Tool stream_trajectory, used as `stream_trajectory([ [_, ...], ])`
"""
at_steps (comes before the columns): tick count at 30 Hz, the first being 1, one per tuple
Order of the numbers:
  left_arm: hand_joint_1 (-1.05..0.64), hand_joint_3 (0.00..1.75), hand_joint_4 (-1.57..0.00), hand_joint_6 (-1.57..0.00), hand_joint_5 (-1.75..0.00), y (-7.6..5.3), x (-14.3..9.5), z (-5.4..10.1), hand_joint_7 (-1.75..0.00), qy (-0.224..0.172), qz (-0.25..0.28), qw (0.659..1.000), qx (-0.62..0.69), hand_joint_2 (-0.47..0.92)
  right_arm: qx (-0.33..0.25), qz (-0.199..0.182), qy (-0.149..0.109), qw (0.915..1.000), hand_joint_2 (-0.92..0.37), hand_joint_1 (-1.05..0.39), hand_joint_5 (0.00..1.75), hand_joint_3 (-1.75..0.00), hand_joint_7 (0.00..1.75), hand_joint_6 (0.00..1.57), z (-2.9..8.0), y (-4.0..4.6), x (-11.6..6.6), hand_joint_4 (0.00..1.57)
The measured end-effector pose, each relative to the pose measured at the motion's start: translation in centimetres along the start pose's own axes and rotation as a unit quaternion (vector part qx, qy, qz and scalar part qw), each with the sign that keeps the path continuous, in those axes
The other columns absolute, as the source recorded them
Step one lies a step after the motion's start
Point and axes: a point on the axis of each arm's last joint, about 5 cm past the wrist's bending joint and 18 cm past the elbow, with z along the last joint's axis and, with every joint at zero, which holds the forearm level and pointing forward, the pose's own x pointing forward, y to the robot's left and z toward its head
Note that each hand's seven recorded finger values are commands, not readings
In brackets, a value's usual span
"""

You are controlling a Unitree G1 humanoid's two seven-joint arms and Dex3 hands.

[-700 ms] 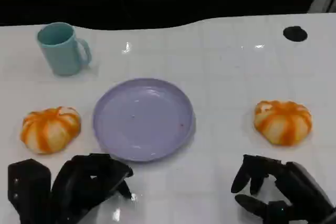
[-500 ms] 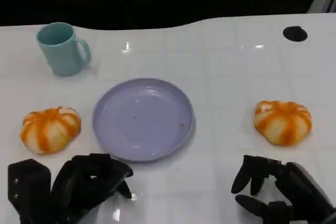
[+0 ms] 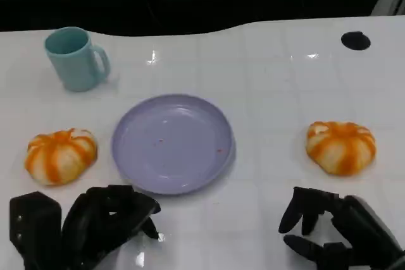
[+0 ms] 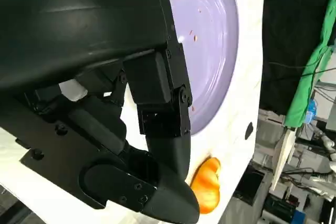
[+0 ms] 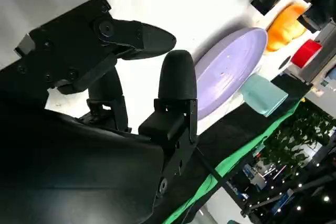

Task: Grasp the bread from the table and place it into the plate.

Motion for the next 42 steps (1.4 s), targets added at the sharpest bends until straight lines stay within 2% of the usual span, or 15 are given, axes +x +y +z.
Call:
stream_trajectory([
  [7,-1.05,0.23,-0.91,-1.57,-1.48,0.0,0.0,0.0,-0.28,0.000,0.000,1.000,0.000,0.62,0.003,-0.001,0.000,1.0000,-0.60,-0.37,1.67,-0.73,1.33,0.64,0.0,-0.02,0.0,0.61],
  [10,-1.05,0.23,-0.91,-1.57,-1.48,0.0,0.0,0.0,-0.28,0.000,0.000,1.000,0.000,0.62,0.003,-0.001,0.000,1.0000,-0.59,-0.37,1.63,-0.74,1.30,0.65,0.0,-0.01,0.0,0.61],
  [12,-1.05,0.23,-0.91,-1.57,-1.48,0.0,0.0,0.0,-0.28,0.000,0.000,1.000,0.000,0.62,0.004,-0.002,0.000,1.0000,-0.55,-0.37,1.51,-0.80,1.12,0.68,0.0,0.00,0.0,0.62],
  [14,-1.05,0.23,-0.91,-1.57,-1.48,0.0,0.0,0.0,-0.28,-0.001,0.000,1.000,0.000,0.62,0.005,-0.005,0.000,1.0000,-0.54,-0.37,1.45,-0.82,1.04,0.69,0.0,0.02,0.1,0.63],
  [18,-1.05,0.23,-0.91,-1.57,-1.48,0.0,0.0,-0.1,-0.28,-0.002,0.001,1.000,0.001,0.62,0.000,-0.022,-0.005,0.9997,-0.63,-0.37,1.19,-0.68,0.65,0.68,0.2,0.08,0.2,0.55],
  [20,-1.05,0.23,-0.91,-1.57,-1.48,0.0,0.0,-0.1,-0.28,-0.002,0.001,1.000,0.001,0.62,-0.010,-0.033,-0.012,0.9993,-0.68,-0.36,1.04,-0.59,0.49,0.68,0.4,0.02,0.4,0.52],
  [22,-1.05,0.22,-0.92,-1.57,-1.48,0.0,0.0,-0.1,-0.27,-0.002,0.001,1.000,0.001,0.61,-0.024,-0.039,-0.021,0.9987,-0.81,-0.39,0.72,-0.33,0.23,0.65,0.6,-0.02,0.6,0.46],
  [25,-1.05,0.22,-0.92,-1.57,-1.48,0.0,0.0,-0.1,-0.27,-0.002,0.001,1.000,0.000,0.61,-0.055,-0.039,-0.030,0.9973,-0.90,-0.43,0.45,-0.11,0.04,0.56,0.9,-0.18,0.8,0.37],
  [30,-1.05,0.22,-0.92,-1.57,-1.48,0.0,0.0,-0.1,-0.27,-0.002,0.001,1.000,0.000,0.61,-0.107,-0.042,-0.042,0.9924,-0.91,-0.48,0.26,-0.04,0.00,0.36,1.4,-1.07,1.1,0.18],
  [35,-1.05,0.22,-0.91,-1.57,-1.49,0.0,0.0,-0.1,-0.27,-0.002,0.001,1.000,0.000,0.61,-0.165,-0.050,-0.051,0.9838,-0.88,-0.47,0.20,-0.01,0.00,0.24,2.2,-2.46,1.5,0.07],
  [37,-1.05,0.22,-0.90,-1.57,-1.49,0.0,0.0,-0.1,-0.27,-0.002,0.001,1.000,0.000,0.61,-0.186,-0.053,-0.048,0.9801,-0.84,-0.41,0.16,0.00,0.00,0.19,2.4,-2.92,1.5,0.02],
  [42,-1.05,0.22,-0.90,-1.57,-1.50,0.1,0.0,-0.1,-0.28,-0.002,0.002,1.000,0.000,0.61,-0.243,-0.054,-0.034,0.9679,-0.80,-0.34,0.01,0.00,0.00,0.09,3.1,-3.77,1.6,0.00],
])
